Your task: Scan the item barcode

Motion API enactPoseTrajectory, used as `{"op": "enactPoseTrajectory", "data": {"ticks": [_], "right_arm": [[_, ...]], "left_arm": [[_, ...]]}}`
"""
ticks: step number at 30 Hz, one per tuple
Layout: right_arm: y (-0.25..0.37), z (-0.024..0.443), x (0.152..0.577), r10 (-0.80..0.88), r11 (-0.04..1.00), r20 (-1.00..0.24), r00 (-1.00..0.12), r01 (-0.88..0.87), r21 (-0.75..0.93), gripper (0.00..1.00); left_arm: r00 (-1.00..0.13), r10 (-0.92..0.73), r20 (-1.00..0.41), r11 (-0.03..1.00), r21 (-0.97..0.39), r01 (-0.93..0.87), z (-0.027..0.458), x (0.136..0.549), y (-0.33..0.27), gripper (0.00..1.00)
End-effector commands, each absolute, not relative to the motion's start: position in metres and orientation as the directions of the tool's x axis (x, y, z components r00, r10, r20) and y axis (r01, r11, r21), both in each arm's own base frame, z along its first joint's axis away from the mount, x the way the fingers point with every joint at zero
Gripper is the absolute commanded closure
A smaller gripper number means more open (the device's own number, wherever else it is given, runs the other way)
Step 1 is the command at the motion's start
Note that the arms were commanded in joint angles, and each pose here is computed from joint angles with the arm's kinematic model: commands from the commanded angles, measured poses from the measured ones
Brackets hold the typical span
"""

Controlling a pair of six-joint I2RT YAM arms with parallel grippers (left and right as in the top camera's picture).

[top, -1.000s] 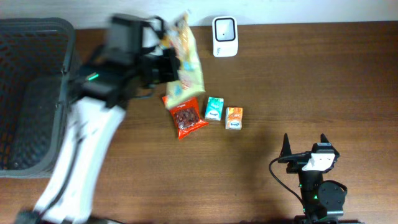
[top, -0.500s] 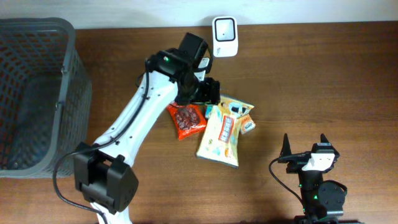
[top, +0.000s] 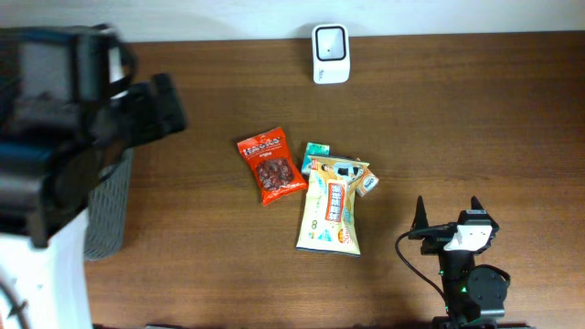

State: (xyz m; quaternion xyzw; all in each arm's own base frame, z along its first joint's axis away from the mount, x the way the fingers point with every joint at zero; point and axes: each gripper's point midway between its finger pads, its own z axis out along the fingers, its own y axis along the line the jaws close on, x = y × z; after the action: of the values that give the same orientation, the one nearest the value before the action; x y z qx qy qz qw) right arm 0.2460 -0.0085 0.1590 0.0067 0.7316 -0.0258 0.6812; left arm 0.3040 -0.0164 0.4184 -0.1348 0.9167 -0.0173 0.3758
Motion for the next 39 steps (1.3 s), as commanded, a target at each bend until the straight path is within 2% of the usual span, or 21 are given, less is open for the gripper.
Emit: {"op": "enactPoseTrajectory", "data": {"ticks": [1, 3, 8, 15, 17, 18, 20, 24, 25, 27, 28, 30, 31, 32, 34, 35, 37, 38, 39], "right_arm": [[-0.009, 0.156, 0.246, -0.018, 0.998, -0.997, -0.078, 0.053, -0.022, 0.02], [-0.009, 0.156, 0.246, -0.018, 0.998, -0.997, -0.078, 0.053, -0.022, 0.02], [-0.009, 0.156, 0.246, -0.018, 0.998, -0.997, -0.078, 0.053, -0.022, 0.02], [-0.010, 0.157, 0.246, -0.018, 0.998, -0.997, -0.074, 0.056, -0.022, 0.02], [0.007, 0.173, 0.247, 0.006, 0.999, -1.000, -0.008, -0.039, 0.007, 0.02], [0.024, 0.183, 0.245, 0.060, 0.988, -0.998, 0.026, -0.142, 0.056, 0.02], [0.078, 0.192, 0.227, 0.221, 0.863, -0.975, -0.041, -0.458, 0.214, 0.02], [0.100, 0.239, 0.205, 0.205, 0.786, -0.967, 0.151, -0.614, 0.071, 0.02], [0.100, 0.251, 0.201, 0.226, 0.781, -0.956, 0.189, -0.621, 0.062, 0.02], [0.095, 0.300, 0.181, 0.253, 0.792, -0.894, 0.370, -0.610, -0.028, 0.02], [0.092, 0.314, 0.179, 0.257, 0.805, -0.887, 0.385, -0.593, -0.025, 0.02], [0.087, 0.331, 0.184, 0.241, 0.827, -0.913, 0.330, -0.563, 0.015, 0.02], [0.088, 0.335, 0.190, 0.205, 0.834, -0.947, 0.249, -0.550, 0.036, 0.02], [0.088, 0.331, 0.203, 0.163, 0.843, -0.984, 0.077, -0.528, 0.098, 0.02], [0.091, 0.323, 0.216, 0.151, 0.836, -0.979, -0.139, -0.510, 0.202, 0.02], [0.100, 0.323, 0.222, 0.145, 0.800, -0.946, -0.289, -0.529, 0.284, 0.02], [0.125, 0.333, 0.224, 0.123, 0.674, -0.874, -0.469, -0.607, 0.421, 0.02], [0.139, 0.342, 0.221, 0.106, 0.579, -0.850, -0.516, -0.663, 0.474, 0.02], [0.156, 0.357, 0.221, 0.078, 0.408, -0.828, -0.555, -0.740, 0.534, 0.02]], "left_arm": [[-0.686, -0.306, -0.661, 0.941, -0.103, -0.321, 0.412, 0.293, 0.006, 0.01], [-0.708, -0.304, -0.638, 0.943, -0.097, -0.318, 0.405, 0.292, 0.004, 0.01], [-0.815, -0.294, -0.498, 0.954, -0.206, -0.219, 0.365, 0.303, -0.033, 0.01], [-0.930, -0.145, -0.338, 0.971, -0.229, -0.068, 0.258, 0.334, -0.105, 0.01], [-0.948, -0.104, -0.301, 0.976, -0.215, -0.038, 0.233, 0.336, -0.121, 0.01], [-0.952, -0.092, -0.292, 0.977, -0.212, -0.029, 0.226, 0.338, -0.125, 0.01], [-0.961, -0.071, -0.268, 0.979, -0.202, -0.016, 0.213, 0.340, -0.134, 0.01], [-0.967, -0.069, -0.245, 0.987, -0.155, -0.031, 0.198, 0.346, -0.129, 0.01], [-0.965, -0.070, -0.251, 0.990, -0.134, -0.037, 0.198, 0.347, -0.125, 0.01], [-0.963, -0.071, -0.259, 0.991, -0.124, -0.039, 0.198, 0.349, -0.124, 0.01], [-0.961, -0.072, -0.268, 0.993, -0.112, -0.043, 0.198, 0.351, -0.121, 0.01], [-0.956, -0.073, -0.284, 0.995, -0.080, -0.053, 0.198, 0.353, -0.116, 0.01], [-0.954, -0.080, -0.288, 0.996, -0.069, -0.063, 0.198, 0.354, -0.113, 0.01], [-0.954, -0.080, -0.288, 0.996, -0.068, -0.062, 0.198, 0.354, -0.113, 0.01], [-0.951, -0.092, -0.296, 0.995, -0.066, -0.076, 0.198, 0.357, -0.110, 0.01], [-0.942, -0.142, -0.304, 0.990, -0.054, -0.131, 0.198, 0.359, -0.102, 0.01], [-0.930, -0.175, -0.324, 0.984, -0.030, -0.175, 0.199, 0.365, -0.088, 0.01], [-0.929, -0.183, -0.323, 0.983, -0.030, -0.184, 0.199, 0.365, -0.085, 0.01], [-0.927, -0.195, -0.320, 0.980, -0.029, -0.196, 0.198, 0.366, -0.080, 0.01]]}}
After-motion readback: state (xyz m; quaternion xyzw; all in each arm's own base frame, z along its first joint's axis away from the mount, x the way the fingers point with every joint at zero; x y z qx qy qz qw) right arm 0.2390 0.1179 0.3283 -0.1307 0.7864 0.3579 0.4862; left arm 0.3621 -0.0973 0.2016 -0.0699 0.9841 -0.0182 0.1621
